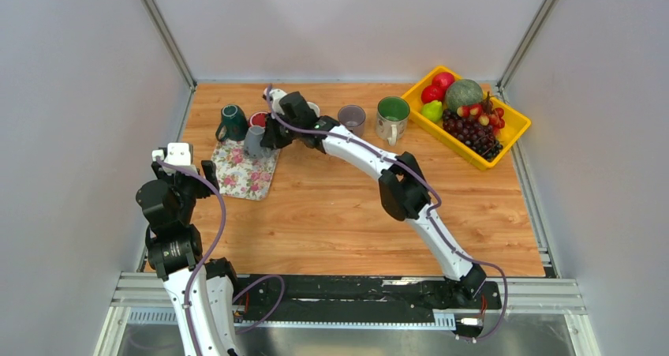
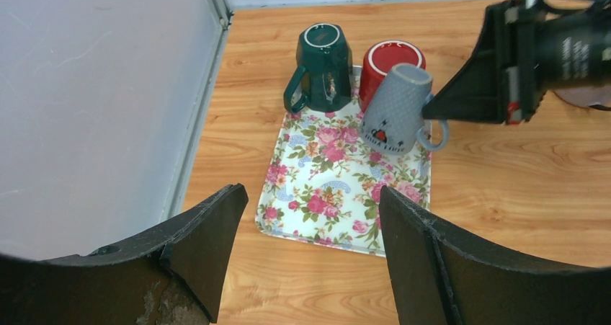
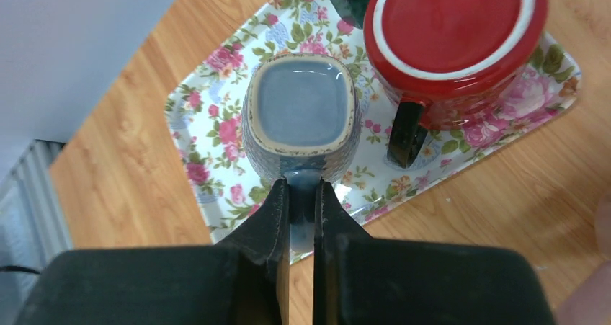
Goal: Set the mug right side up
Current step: Turn over the cup on the tray.
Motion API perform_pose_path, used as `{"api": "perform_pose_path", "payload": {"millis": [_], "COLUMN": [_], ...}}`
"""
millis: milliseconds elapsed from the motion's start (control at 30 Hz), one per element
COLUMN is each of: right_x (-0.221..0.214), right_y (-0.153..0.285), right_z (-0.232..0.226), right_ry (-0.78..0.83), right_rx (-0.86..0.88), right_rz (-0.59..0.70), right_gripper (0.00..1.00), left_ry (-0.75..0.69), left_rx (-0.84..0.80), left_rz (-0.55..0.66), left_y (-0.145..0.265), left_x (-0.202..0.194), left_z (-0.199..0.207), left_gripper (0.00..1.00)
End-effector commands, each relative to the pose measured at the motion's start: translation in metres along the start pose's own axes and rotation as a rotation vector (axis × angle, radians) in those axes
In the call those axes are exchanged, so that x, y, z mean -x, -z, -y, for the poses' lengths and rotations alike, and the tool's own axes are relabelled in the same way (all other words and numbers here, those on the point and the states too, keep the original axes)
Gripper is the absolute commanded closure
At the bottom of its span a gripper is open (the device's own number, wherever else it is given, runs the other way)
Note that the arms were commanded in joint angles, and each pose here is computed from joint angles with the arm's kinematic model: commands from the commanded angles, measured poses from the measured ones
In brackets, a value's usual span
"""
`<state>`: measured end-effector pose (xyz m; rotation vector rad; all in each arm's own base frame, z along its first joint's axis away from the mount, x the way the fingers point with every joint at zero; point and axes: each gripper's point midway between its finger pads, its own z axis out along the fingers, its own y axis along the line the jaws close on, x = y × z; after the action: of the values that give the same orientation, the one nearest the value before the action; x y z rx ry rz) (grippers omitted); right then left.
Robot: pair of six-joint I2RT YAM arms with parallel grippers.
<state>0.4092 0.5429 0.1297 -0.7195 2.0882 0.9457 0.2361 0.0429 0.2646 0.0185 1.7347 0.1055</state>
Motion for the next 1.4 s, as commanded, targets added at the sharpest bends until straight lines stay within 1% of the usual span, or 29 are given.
{"api": "perform_pose_path", "payload": {"millis": [0, 200, 367, 433, 533, 667, 700, 733, 767, 800, 833, 867, 900, 1000, 1033, 1067, 1100, 1200, 1300, 1333, 1367], "right_x": [0.079, 0.079, 0.089, 0.096, 0.11, 0.13, 0.135, 0.135, 0.14, 0.145, 0.148, 0.153, 0.156, 0.17, 0.175, 0.177, 0.18, 0.184, 0.182, 0.181, 0.182], "right_y": [0.06, 0.077, 0.103, 0.116, 0.137, 0.169, 0.177, 0.183, 0.191, 0.199, 0.207, 0.216, 0.224, 0.257, 0.268, 0.277, 0.287, 0.315, 0.339, 0.346, 0.356], "right_z": [-0.047, -0.046, -0.044, -0.043, -0.037, -0.027, -0.024, -0.019, -0.015, -0.011, -0.007, -0.004, -0.001, 0.01, 0.012, 0.016, 0.019, 0.031, 0.043, 0.046, 0.046], "right_ry": [-0.091, -0.218, -0.312, -0.337, -0.362, -0.377, -0.381, -0.395, -0.399, -0.402, -0.407, -0.408, -0.411, -0.402, -0.391, -0.387, -0.379, -0.37, -0.363, -0.359, -0.347], "right_rx": [0.203, 0.302, 0.412, 0.447, 0.474, 0.495, 0.499, 0.495, 0.493, 0.492, 0.49, 0.49, 0.49, 0.488, 0.492, 0.49, 0.49, 0.479, 0.465, 0.46, 0.461], "right_rz": [0.128, 0.084, 0.077, 0.089, 0.122, 0.187, 0.204, 0.212, 0.231, 0.249, 0.265, 0.285, 0.304, 0.375, 0.403, 0.426, 0.45, 0.524, 0.585, 0.606, 0.631], "right_gripper": [1.0, 1.0, 1.0, 1.0, 1.0, 1.0, 1.0, 1.0, 1.0, 1.0, 1.0, 1.0, 1.0, 1.0, 1.0, 1.0, 1.0, 1.0, 1.0, 1.0, 1.0], "left_ry": [0.006, 0.012, 0.027, 0.039, 0.064, 0.147, 0.189, 0.213, 0.266, 0.286, 0.346, 0.357, 0.402, 0.45, 0.49, 0.487, 0.531, 0.571, 0.562, 0.581, 0.57], "left_rx": [0.017, 0.003, -0.044, -0.084, -0.196, -0.366, -0.392, -0.443, -0.493, -0.52, -0.549, -0.584, -0.602, -0.713, -0.739, -0.777, -0.806, -0.905, -1.009, -1.022, -1.067], "left_rz": [0.031, 0.037, 0.037, 0.034, 0.029, 0.009, 0.001, 0.002, -0.001, 0.006, -0.004, 0.007, -0.004, -0.043, -0.081, -0.064, -0.093, -0.078, -0.045, -0.046, -0.021], "left_y": [0.0, 0.0, -0.001, -0.002, -0.006, -0.012, -0.014, -0.017, -0.016, -0.022, -0.023, -0.029, -0.031, -0.042, -0.047, -0.048, -0.052, -0.053, -0.054, -0.054, -0.054], "left_x": [0.009, 0.011, 0.013, 0.014, 0.018, 0.024, 0.026, 0.031, 0.036, 0.041, 0.044, 0.05, 0.052, 0.056, 0.052, 0.059, 0.058, 0.075, 0.097, 0.102, 0.111], "left_z": [-0.004, -0.001, 0.007, 0.013, 0.031, 0.056, 0.06, 0.066, 0.074, 0.077, 0.082, 0.089, 0.095, 0.124, 0.131, 0.139, 0.145, 0.166, 0.189, 0.193, 0.204], "left_gripper": [0.21, 0.21, 0.21, 0.21, 0.21, 0.21, 0.2, 0.2, 0.21, 0.2, 0.2, 0.2, 0.2, 0.2, 0.2, 0.2, 0.2, 0.2, 0.2, 0.2, 0.2]}}
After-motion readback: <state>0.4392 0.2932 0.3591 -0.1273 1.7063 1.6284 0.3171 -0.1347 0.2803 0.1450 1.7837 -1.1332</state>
